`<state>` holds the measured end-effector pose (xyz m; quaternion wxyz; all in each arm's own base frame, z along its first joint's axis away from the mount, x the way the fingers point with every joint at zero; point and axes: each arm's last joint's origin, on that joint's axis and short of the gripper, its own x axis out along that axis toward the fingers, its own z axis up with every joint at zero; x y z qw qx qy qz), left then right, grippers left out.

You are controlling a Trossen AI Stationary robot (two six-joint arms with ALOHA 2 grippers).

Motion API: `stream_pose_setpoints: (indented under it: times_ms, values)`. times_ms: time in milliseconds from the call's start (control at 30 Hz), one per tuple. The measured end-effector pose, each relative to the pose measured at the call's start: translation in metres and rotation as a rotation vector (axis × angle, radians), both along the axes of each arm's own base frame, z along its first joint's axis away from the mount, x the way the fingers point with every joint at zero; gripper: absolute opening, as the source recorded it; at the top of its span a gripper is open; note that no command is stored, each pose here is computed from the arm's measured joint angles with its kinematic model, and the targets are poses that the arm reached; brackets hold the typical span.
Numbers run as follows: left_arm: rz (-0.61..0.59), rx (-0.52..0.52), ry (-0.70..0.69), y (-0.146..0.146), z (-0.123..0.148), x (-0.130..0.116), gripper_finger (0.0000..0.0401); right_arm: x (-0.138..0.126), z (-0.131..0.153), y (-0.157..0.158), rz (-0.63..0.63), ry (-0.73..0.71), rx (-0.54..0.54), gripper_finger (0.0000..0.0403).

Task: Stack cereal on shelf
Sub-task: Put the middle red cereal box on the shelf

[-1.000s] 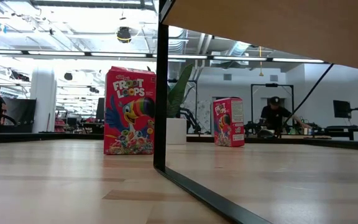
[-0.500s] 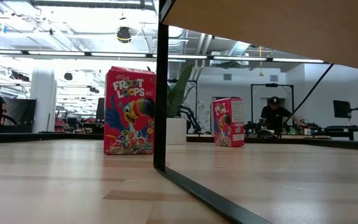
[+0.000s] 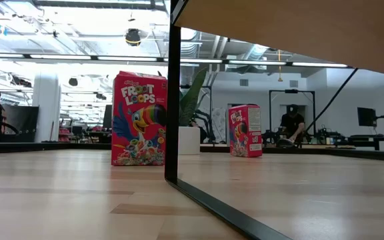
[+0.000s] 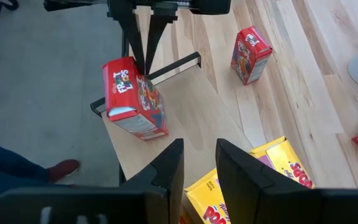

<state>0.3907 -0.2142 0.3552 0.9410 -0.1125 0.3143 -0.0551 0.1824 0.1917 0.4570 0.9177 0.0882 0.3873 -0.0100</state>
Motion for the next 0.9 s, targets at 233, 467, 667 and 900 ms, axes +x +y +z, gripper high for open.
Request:
stream_pose_setpoints:
  times_ms: [233,467,667,900]
  values:
    - [-0.008,-0.014,0.001,0.0,0.001,0.0,0.0,0.0,0.001,0.002,0.003,-0.013,0.015,0.0118]
    - [-0.009,-0.053,-0.009,-0.001,0.004,0.001,0.0,0.0,0.001,0.002,0.006,-0.012,0.012,0.0118]
    - [0.017,0.005,0.08,0.005,-0.003,-0.004,0.0,0.0,0.001,0.002,0.009,-0.012,0.008,0.0118]
    - [0.043,0.059,0.133,0.003,-0.005,-0.015,0.0,0.0,0.001,0.002,0.01,-0.012,0.007,0.0118]
